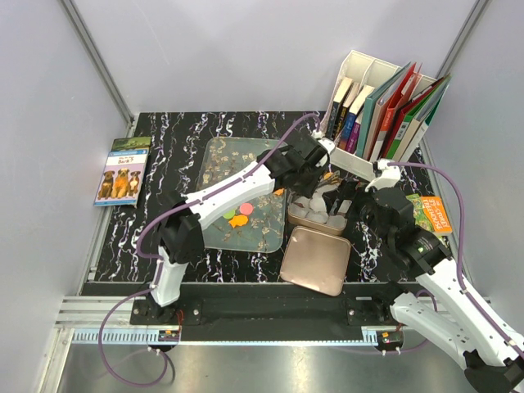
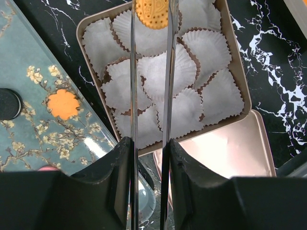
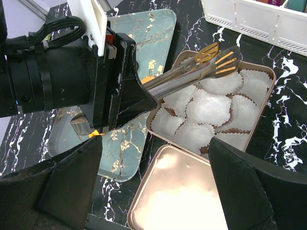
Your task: Pack the cookies
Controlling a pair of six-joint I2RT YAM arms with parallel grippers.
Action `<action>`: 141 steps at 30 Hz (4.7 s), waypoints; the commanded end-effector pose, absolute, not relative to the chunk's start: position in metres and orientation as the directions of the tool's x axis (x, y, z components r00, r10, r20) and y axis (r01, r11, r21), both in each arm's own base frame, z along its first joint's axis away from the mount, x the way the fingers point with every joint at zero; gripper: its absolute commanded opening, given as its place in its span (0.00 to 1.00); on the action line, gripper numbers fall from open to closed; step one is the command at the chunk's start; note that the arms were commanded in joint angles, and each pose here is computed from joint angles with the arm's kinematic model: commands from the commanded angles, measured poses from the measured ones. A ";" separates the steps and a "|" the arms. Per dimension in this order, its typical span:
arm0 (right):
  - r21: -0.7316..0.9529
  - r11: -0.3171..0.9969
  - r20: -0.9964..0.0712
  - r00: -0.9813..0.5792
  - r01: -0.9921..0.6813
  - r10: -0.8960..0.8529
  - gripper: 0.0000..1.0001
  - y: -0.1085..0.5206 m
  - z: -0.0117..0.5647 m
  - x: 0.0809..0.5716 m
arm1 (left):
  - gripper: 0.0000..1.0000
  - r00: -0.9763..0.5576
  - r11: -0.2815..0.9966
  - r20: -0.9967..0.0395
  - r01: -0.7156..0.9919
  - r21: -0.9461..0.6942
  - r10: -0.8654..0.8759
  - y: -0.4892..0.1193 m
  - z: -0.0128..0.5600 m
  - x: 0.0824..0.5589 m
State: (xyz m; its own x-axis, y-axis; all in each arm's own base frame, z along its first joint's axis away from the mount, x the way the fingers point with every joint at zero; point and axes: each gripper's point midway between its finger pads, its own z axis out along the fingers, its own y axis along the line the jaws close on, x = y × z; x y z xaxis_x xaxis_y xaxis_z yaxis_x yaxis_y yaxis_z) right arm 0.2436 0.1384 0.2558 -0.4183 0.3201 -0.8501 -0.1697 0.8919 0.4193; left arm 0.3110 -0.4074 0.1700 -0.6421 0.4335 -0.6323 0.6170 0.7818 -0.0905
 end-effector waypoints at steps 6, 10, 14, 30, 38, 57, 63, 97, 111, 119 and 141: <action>0.417 0.894 -0.865 -0.374 -0.165 0.335 1.00 0.134 0.271 0.246 | 0.13 -0.617 0.776 -0.661 0.625 -0.081 0.428 -0.413 0.174 0.313; 0.414 0.895 -0.864 -0.380 -0.163 0.330 1.00 0.135 0.268 0.247 | 0.12 -0.629 0.791 -0.645 0.609 -0.062 0.434 -0.401 0.166 0.310; 0.417 0.895 -0.861 -0.386 -0.160 0.332 1.00 0.136 0.266 0.248 | 0.12 -0.640 0.797 -0.628 0.602 -0.052 0.443 -0.395 0.156 0.308; 0.431 0.887 -0.855 -0.389 -0.165 0.343 0.99 0.137 0.266 0.246 | 0.42 -0.629 0.807 -0.666 0.586 -0.068 0.401 -0.391 0.178 0.306; 0.445 0.879 -0.849 -0.394 -0.173 0.352 1.00 0.140 0.268 0.245 | 0.50 -0.585 0.818 -0.730 0.571 -0.060 0.355 -0.386 0.215 0.311; 0.456 0.871 -0.844 -0.400 -0.183 0.358 1.00 0.142 0.265 0.243 | 0.52 -0.712 0.979 -0.689 0.203 -0.017 0.136 -0.229 0.188 0.324; 0.457 0.870 -0.844 -0.398 -0.182 0.360 1.00 0.141 0.264 0.243 | 0.67 -0.727 0.986 -0.679 0.165 -0.021 0.107 -0.206 0.177 0.331; 0.453 0.871 -0.838 -0.423 -0.189 0.344 1.00 0.152 0.248 0.252 | 0.99 -0.781 0.994 -0.621 0.109 -0.024 0.070 -0.219 0.074 0.314; 0.451 0.873 -0.838 -0.424 -0.184 0.344 1.00 0.150 0.245 0.251 | 0.99 -0.803 0.994 -0.593 0.107 -0.033 0.066 -0.226 0.049 0.338; 0.444 0.879 -0.835 -0.438 -0.177 0.333 1.00 0.151 0.238 0.253 | 0.82 -0.807 0.994 -0.588 0.106 -0.037 0.064 -0.224 0.042 0.342; 0.478 0.857 -0.821 -0.445 -0.193 0.358 1.00 0.157 0.242 0.250 | 0.53 -0.744 0.987 -0.658 0.160 -0.002 0.119 -0.212 0.129 0.316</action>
